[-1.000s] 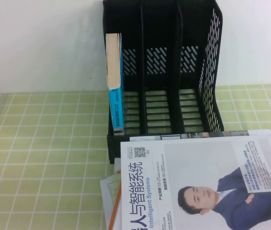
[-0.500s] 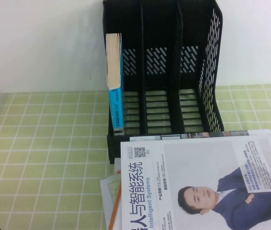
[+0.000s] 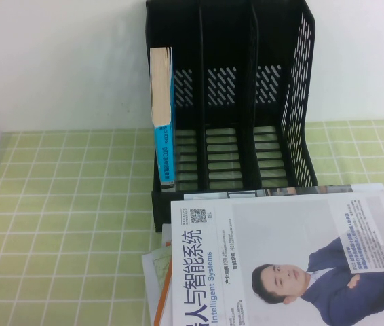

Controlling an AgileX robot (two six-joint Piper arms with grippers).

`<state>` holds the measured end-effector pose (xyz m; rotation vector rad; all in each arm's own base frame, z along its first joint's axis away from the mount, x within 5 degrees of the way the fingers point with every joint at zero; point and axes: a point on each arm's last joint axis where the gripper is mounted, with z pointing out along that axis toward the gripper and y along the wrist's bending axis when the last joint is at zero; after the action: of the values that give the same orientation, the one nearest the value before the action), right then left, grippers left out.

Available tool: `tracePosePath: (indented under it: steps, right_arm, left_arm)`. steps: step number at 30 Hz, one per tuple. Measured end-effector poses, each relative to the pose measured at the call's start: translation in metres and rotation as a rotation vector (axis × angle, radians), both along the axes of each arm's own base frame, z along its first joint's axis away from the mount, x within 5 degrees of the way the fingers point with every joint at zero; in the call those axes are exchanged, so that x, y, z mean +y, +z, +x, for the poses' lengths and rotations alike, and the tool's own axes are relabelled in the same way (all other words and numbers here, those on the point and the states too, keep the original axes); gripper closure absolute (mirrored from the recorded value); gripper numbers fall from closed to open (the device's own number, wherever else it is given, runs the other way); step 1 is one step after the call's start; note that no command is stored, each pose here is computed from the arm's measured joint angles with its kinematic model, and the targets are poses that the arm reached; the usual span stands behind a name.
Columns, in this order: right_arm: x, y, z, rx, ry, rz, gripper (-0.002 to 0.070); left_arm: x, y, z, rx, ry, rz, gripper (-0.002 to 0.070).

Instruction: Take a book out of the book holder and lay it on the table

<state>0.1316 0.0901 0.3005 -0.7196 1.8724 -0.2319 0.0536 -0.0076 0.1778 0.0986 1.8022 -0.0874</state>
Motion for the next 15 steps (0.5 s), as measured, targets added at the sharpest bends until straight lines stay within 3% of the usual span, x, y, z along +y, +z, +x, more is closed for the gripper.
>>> tracePosePath:
  steps: [15]
  right_arm:
    - [0.0000,0.0000,0.0000,0.000,0.000,0.000,0.0678]
  left_arm:
    - [-0.0006,-0.0059,-0.0017,0.067,-0.008,0.004,0.0678]
